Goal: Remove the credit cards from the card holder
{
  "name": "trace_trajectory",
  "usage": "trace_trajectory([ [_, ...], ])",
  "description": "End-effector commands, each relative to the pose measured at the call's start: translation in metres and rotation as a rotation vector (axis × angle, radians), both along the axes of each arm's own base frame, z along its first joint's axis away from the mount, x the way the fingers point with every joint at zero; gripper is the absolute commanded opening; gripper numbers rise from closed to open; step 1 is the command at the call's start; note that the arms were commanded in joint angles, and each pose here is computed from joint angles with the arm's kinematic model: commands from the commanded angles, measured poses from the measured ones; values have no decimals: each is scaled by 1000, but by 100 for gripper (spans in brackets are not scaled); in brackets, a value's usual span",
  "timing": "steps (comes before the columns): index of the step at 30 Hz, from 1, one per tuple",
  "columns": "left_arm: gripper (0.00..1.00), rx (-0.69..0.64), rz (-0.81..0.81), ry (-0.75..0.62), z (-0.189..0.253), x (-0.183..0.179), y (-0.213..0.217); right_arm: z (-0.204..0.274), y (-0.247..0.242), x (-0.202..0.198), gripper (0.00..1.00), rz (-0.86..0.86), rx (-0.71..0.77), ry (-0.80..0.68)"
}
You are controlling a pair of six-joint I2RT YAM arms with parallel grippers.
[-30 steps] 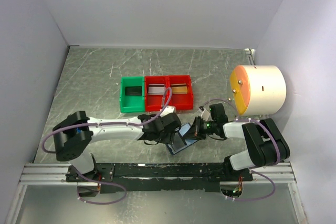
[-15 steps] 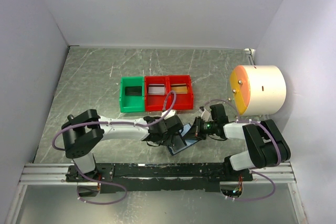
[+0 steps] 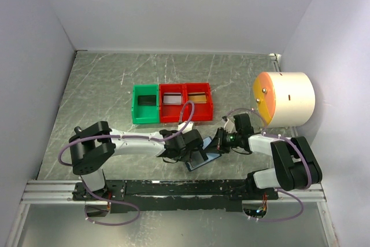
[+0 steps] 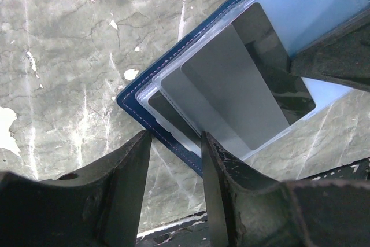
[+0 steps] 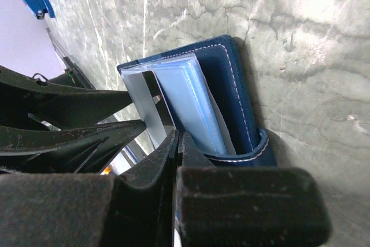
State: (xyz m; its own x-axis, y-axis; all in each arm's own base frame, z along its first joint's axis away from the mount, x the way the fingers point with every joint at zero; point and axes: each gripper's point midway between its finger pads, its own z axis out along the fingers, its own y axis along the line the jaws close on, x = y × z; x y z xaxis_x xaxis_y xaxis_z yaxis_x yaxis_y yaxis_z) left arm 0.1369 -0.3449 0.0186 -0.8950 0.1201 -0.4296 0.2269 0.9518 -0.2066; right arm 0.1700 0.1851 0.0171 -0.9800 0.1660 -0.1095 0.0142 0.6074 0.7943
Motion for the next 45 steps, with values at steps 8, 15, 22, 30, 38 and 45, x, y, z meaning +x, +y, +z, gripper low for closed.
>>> trace_trajectory([
  [8, 49, 129, 1, 6, -25, -7, 27, 11, -3, 1, 9, 24, 31, -38],
  [15, 48, 126, -9, 1, -23, -7, 24, 2, -1, -7, 35, 68, 49, 8],
  [22, 48, 126, 2, -18, -17, -4, 27, 3, 10, -8, 10, 92, 100, 14],
  [30, 49, 108, 44, -27, -10, 0, 49, 0, 34, -17, 0, 25, 98, 34],
  [38, 55, 83, 245, -52, 9, 16, 129, 8, 85, -21, 0, -83, 92, 11],
  [45, 64, -171, 161, -147, 68, 27, 107, 3, 89, -13, 0, -168, 35, -28],
])
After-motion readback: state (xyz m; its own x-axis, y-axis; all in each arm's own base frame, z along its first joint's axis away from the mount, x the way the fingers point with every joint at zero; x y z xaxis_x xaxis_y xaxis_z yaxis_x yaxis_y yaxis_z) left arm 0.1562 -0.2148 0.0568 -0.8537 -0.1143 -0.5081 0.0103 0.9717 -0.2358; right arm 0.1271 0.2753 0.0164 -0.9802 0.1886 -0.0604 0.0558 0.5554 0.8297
